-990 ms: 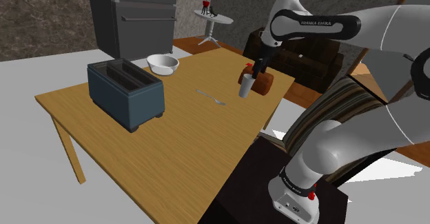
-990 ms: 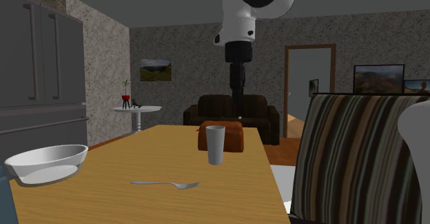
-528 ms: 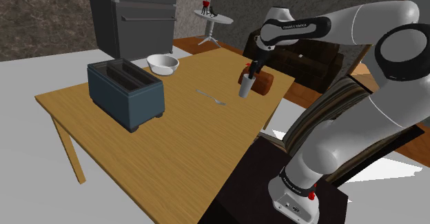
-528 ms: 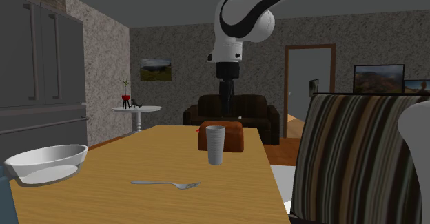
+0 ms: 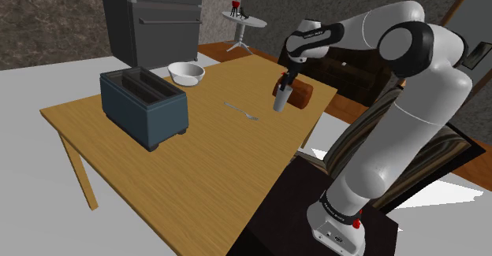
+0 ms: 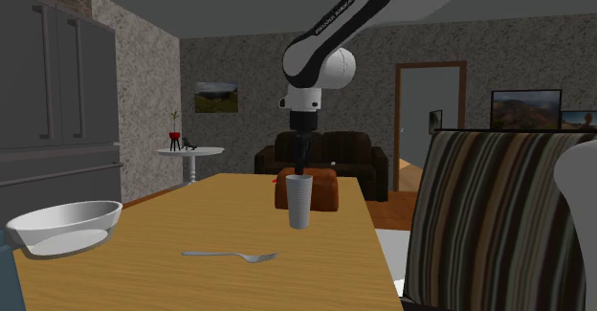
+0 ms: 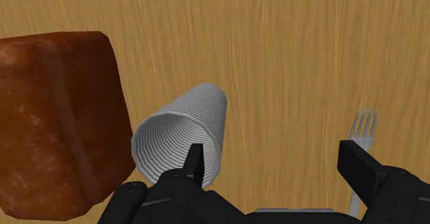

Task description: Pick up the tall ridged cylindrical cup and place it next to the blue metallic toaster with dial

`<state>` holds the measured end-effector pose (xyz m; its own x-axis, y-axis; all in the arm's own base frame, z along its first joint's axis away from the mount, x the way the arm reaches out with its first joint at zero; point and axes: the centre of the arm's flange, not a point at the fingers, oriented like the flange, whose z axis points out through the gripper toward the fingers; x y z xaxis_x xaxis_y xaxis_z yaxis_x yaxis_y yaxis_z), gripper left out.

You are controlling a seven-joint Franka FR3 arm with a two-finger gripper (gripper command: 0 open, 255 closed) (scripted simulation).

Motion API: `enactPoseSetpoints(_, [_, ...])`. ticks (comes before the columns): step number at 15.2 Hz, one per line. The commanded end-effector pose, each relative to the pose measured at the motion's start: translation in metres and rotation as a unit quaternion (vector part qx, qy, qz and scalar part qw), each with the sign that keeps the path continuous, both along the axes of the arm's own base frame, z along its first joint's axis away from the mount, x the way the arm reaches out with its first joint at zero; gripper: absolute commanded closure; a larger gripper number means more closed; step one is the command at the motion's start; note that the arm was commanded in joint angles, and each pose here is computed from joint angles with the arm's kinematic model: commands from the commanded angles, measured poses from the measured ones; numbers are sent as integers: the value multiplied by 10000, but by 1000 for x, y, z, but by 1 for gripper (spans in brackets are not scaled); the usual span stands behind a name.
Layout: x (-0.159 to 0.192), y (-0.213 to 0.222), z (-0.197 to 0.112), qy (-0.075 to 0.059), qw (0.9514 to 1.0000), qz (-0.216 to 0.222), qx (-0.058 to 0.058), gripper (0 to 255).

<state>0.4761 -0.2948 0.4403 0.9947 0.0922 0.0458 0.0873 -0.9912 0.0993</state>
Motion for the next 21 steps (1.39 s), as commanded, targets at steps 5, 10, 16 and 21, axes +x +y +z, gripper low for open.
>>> enactPoseSetpoints(5, [27,-37,-33,-51,10000,45,-21,0])
enactPoseSetpoints(10, [29,-40,-60,-51,10000,45,-21,0])
enactPoseSetpoints(16, [29,-40,-63,-51,10000,45,-21,0])
enactPoseSetpoints(21, [29,-40,-63,-50,10000,45,-21,255])
